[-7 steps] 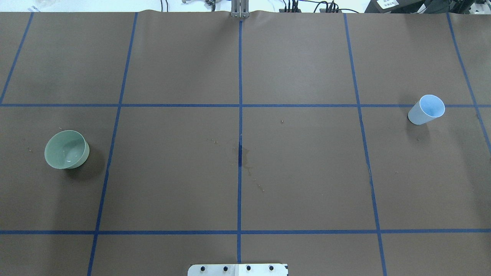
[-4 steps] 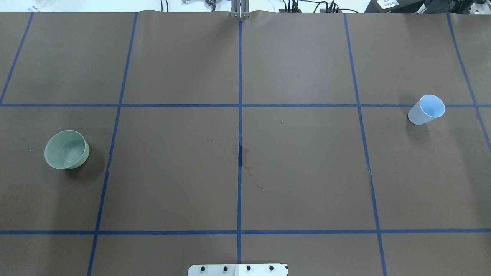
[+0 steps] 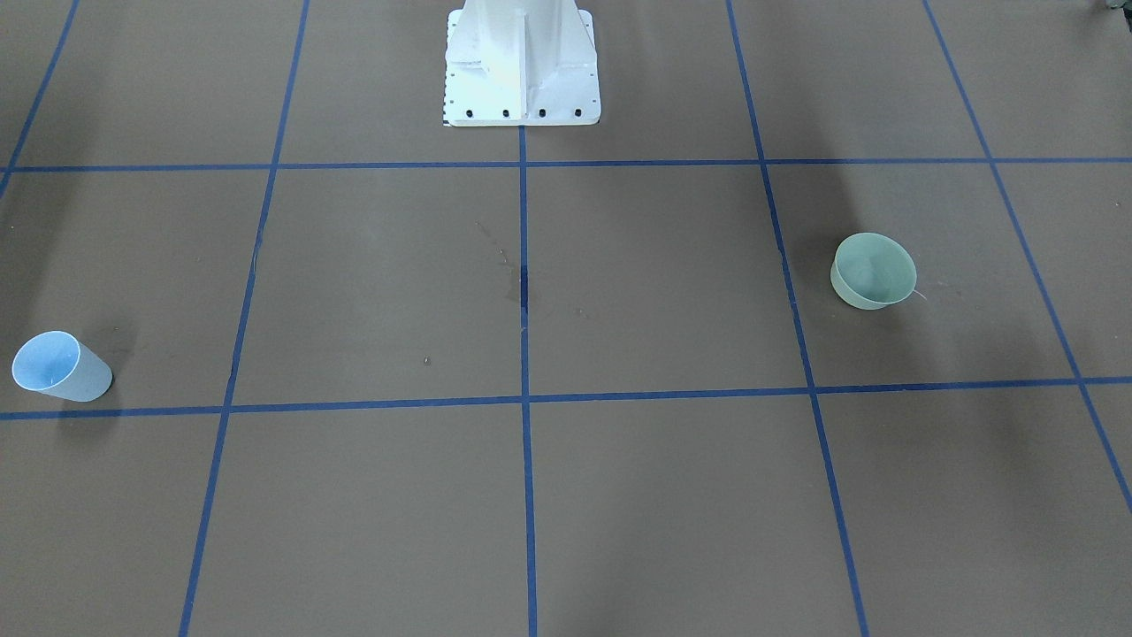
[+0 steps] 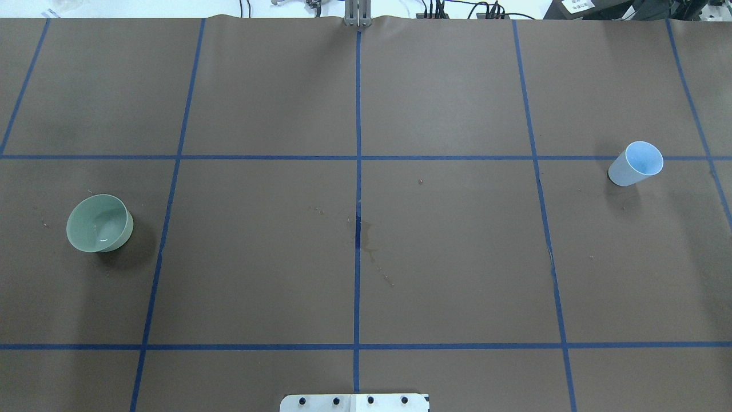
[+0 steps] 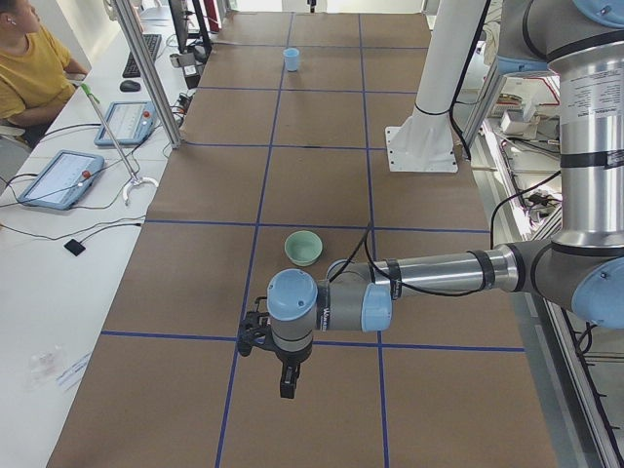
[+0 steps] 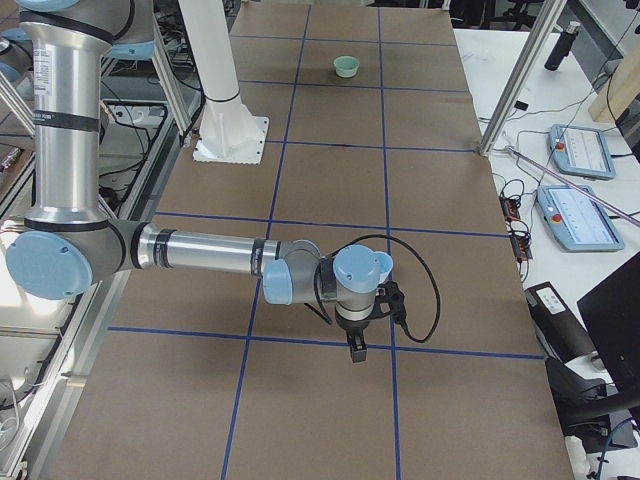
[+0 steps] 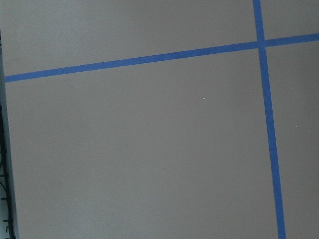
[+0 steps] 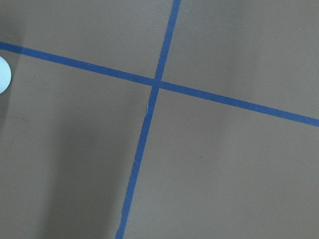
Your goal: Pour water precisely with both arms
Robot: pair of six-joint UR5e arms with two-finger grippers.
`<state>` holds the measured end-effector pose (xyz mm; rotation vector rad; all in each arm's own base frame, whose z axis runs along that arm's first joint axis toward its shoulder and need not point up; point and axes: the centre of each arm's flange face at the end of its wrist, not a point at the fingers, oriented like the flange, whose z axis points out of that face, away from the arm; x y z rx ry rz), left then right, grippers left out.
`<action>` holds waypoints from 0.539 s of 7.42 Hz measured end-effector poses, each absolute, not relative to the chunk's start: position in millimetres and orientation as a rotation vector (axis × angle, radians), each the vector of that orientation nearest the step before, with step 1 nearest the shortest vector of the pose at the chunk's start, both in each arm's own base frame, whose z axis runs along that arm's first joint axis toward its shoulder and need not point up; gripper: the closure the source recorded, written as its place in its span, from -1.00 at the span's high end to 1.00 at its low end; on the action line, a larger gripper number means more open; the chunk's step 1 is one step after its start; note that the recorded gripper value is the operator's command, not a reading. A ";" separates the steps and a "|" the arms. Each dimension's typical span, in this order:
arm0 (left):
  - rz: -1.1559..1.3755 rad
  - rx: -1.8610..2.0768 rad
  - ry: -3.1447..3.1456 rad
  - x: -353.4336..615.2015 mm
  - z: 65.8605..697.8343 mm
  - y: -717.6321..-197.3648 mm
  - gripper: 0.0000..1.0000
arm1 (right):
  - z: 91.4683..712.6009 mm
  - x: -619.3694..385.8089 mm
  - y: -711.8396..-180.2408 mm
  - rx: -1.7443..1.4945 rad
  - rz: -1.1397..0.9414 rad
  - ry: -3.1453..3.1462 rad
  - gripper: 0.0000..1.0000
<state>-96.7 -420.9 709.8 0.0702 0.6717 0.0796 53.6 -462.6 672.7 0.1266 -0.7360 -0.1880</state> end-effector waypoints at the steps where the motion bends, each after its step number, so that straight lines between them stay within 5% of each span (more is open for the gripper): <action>1: 0.077 0.063 0.673 -96.3 713.0 -416.1 1.00 | 672.3 53.3 -462.9 0.127 -0.187 -0.737 1.00; 4: 0.073 0.056 0.674 -96.0 715.8 -411.7 1.00 | 673.0 52.9 -461.7 0.124 -0.181 -0.739 1.00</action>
